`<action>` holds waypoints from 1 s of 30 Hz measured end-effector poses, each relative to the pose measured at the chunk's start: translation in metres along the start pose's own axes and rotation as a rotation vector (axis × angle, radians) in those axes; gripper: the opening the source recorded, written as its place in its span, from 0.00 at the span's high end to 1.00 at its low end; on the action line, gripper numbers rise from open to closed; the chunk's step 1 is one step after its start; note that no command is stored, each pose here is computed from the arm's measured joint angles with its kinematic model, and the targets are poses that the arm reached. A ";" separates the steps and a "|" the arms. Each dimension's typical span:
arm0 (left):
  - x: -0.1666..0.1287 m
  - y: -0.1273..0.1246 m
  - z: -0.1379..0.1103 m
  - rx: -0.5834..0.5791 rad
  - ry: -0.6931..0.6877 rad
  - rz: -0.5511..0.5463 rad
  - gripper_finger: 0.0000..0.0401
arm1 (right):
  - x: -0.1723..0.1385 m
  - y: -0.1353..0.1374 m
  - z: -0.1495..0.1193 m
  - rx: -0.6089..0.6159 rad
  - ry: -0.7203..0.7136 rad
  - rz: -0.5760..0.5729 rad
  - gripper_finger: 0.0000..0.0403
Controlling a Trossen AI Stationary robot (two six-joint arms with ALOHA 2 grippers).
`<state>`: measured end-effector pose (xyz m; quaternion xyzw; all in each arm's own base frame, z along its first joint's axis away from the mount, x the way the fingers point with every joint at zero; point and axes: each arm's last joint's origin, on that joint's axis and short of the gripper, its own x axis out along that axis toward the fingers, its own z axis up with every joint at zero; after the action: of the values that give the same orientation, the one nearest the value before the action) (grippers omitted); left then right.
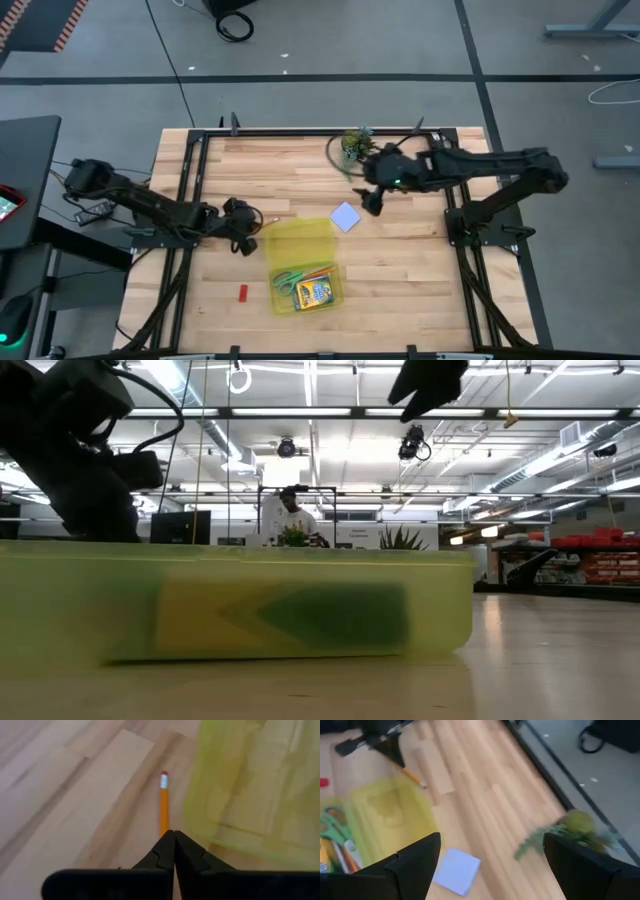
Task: Pack school essentials
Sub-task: Put the orange pencil into the yellow supply box
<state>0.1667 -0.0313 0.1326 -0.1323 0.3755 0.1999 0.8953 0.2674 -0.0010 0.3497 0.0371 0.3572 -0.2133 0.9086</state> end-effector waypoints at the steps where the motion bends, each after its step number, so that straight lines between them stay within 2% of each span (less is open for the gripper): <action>1: -0.001 0.000 0.000 -0.007 0.007 -0.014 0.95 | 0.007 0.003 0.001 -0.010 0.007 0.014 0.11; 8: -0.004 0.001 -0.004 -0.061 0.087 -0.065 0.81 | 0.046 0.012 0.011 -0.034 -0.007 0.107 0.11; 13: -0.004 -0.001 -0.005 -0.077 0.125 -0.116 0.75 | 0.071 0.013 0.017 -0.036 -0.035 0.150 0.11; 22: -0.004 -0.001 -0.005 -0.085 0.143 -0.138 0.74 | 0.128 0.016 0.018 -0.035 -0.046 0.208 0.11; 26: -0.004 -0.002 -0.005 -0.141 0.170 -0.167 0.74 | 0.150 0.013 0.016 -0.027 -0.040 0.254 0.11; 30: -0.004 -0.003 -0.005 -0.201 0.178 -0.176 0.74 | 0.163 0.009 0.016 -0.071 -0.060 0.295 0.11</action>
<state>0.1622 -0.0369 0.1325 -0.2708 0.4185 0.1446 0.8547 0.3879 -0.0553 0.2530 0.0507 0.3277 -0.0656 0.9411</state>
